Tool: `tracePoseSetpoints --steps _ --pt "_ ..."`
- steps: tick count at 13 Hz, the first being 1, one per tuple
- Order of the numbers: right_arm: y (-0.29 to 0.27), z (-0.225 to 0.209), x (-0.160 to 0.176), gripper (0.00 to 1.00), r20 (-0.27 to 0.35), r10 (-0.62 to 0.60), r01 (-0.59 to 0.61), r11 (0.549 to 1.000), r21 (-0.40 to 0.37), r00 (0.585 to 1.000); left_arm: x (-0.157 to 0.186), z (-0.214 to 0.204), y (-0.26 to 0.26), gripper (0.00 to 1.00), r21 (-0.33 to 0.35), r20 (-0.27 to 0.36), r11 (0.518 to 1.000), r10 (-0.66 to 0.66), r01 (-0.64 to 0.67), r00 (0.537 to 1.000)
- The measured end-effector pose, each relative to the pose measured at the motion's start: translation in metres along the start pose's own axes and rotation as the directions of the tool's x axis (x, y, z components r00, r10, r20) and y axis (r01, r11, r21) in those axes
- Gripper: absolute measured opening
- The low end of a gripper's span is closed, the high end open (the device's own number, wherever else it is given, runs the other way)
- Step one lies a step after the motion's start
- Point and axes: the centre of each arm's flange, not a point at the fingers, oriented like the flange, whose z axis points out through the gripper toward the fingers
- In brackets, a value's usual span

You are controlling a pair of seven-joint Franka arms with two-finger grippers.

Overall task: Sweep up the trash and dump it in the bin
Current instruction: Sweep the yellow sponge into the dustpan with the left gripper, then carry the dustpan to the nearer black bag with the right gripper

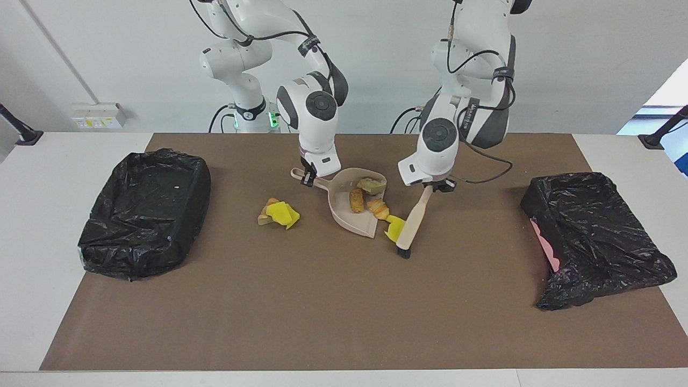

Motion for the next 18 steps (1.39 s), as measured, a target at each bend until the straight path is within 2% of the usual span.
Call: tracePoseSetpoints --steps 5,7,10,14,18 --pt "0.000 0.000 0.000 0.32 0.000 0.001 -0.001 1.000 0.000 1.000 -0.016 -0.009 0.093 0.27 -0.064 -0.007 0.992 -0.108 0.108 0.994" --pt "0.000 0.000 0.000 0.32 0.000 0.001 -0.001 1.000 0.000 1.000 -0.017 -0.014 0.101 0.27 -0.071 -0.015 0.988 -0.138 0.136 0.990" --pt "0.000 0.000 0.000 0.32 0.000 0.001 -0.001 1.000 0.001 1.000 -0.023 -0.040 0.085 0.27 -0.092 -0.049 0.976 -0.200 0.195 0.978" --pt "0.000 0.000 0.000 0.32 0.000 0.001 -0.001 1.000 0.001 1.000 -0.035 -0.057 0.077 0.27 -0.113 -0.047 0.922 -0.378 0.371 0.925" --pt "0.000 0.000 0.000 0.32 0.000 0.001 -0.001 1.000 0.001 1.000 -0.034 -0.055 0.077 0.27 -0.127 -0.037 0.839 -0.537 0.529 0.843"
